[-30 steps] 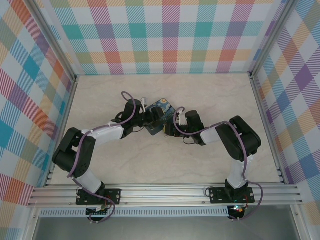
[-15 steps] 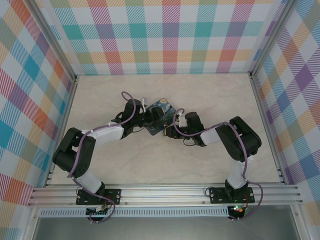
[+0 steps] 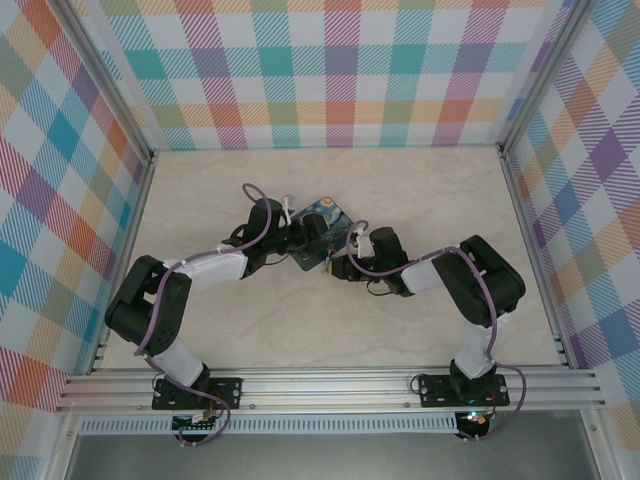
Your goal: Unlock a padlock with a key
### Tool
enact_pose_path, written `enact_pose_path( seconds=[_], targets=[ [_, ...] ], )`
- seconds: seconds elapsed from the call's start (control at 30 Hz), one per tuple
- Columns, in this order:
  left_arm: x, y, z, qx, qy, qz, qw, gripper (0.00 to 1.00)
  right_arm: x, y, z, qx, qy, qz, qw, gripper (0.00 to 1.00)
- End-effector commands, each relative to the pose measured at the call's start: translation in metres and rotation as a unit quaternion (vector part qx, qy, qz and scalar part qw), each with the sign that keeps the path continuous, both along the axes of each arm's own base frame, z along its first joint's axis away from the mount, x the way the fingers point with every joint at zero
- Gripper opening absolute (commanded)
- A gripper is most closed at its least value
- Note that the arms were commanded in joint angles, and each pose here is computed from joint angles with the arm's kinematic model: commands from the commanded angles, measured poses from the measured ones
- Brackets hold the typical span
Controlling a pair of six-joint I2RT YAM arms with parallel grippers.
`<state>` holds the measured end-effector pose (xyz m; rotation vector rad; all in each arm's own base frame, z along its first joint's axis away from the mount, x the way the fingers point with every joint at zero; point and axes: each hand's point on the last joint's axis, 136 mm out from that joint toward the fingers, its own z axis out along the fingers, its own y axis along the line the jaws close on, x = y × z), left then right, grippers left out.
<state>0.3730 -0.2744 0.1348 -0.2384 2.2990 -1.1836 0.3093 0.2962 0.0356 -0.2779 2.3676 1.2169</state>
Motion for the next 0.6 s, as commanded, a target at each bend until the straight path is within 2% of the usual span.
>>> enact_pose_path(
  seconds=[0.0, 0.1, 0.23, 0.57],
  targets=[
    [-0.003, 0.007, -0.002, 0.006, 0.003, 0.005, 1.000, 0.75, -0.004, -0.005, -0.001, 0.014, 0.001, 0.002, 1.000, 0.38],
    [-0.003, 0.007, -0.003, 0.006, 0.004, 0.004, 1.000, 0.75, -0.001, -0.002, -0.005, 0.019, 0.007, 0.004, 1.000, 0.40],
    [-0.004, 0.006, -0.003, 0.006, 0.004, 0.002, 1.000, 0.75, 0.012, -0.010, -0.011, 0.004, 0.010, -0.033, 0.999, 0.44],
    [-0.003, 0.006, -0.002, 0.004, 0.002, 0.003, 1.000, 0.75, 0.019, -0.006, -0.025, 0.010, 0.041, -0.040, 0.998, 0.41]
  ],
)
